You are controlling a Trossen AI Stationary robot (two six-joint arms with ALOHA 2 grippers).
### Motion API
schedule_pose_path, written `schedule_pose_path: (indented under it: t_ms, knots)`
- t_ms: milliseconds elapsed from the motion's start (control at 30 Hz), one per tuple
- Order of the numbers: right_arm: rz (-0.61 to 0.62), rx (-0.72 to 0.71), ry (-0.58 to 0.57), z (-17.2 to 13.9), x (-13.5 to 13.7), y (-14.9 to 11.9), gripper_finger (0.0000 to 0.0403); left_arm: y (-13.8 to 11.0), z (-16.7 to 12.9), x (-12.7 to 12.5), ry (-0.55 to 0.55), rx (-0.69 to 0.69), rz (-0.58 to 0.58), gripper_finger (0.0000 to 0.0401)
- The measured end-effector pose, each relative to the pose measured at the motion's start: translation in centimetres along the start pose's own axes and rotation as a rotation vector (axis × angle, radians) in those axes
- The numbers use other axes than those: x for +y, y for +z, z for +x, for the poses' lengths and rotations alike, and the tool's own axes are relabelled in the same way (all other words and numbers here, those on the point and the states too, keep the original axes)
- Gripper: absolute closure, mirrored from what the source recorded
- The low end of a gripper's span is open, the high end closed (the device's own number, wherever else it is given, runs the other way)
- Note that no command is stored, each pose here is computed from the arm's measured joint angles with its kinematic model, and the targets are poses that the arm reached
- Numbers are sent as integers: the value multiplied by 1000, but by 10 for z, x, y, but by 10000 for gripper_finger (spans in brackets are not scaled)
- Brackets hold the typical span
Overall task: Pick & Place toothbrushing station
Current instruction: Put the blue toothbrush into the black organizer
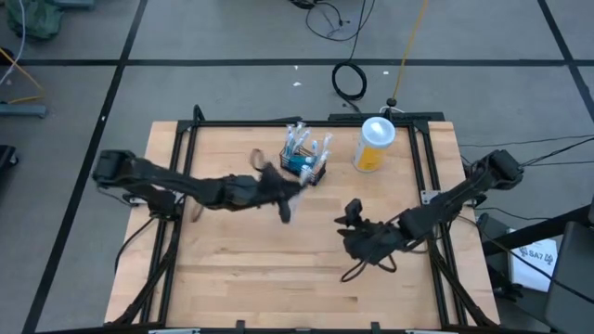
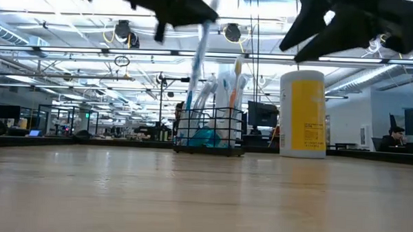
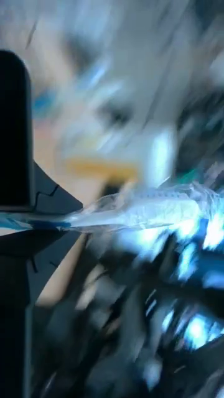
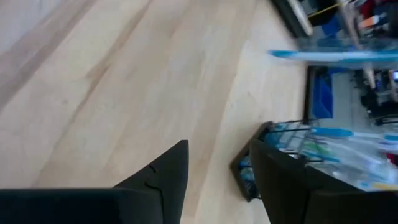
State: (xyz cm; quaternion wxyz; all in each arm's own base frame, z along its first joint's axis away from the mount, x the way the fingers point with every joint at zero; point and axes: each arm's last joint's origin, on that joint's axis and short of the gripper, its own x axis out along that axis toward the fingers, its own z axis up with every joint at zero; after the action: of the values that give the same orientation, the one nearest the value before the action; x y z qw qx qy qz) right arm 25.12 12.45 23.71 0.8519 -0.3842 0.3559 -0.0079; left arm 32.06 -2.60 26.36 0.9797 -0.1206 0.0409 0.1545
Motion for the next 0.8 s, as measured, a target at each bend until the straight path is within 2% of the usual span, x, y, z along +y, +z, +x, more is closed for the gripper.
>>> schedule_pose_path:
  t_ms: [133, 200, 333, 500, 667, 800]
  knots:
    - [28, -55, -44, -7, -12, -15, 240, 25, -14, 6, 268, -154, 109, 369]
    - [51, -87, -84, -8, -18, -26, 241, 29, -13, 11, 341, -192, 170, 374]
    - [126, -198, -191, -7, -26, -48, 242, 29, 5, 24, 350, -252, 256, 389]
    - [174, -347, -342, -6, -27, -73, 243, 9, 37, 53, 433, -268, 323, 376]
    - [102, -468, -386, -8, -18, -92, 243, -10, 57, 73, 505, -292, 400, 390]
    - [22, -484, -421, -11, -15, -101, 243, -11, 57, 70, 505, -337, 407, 384]
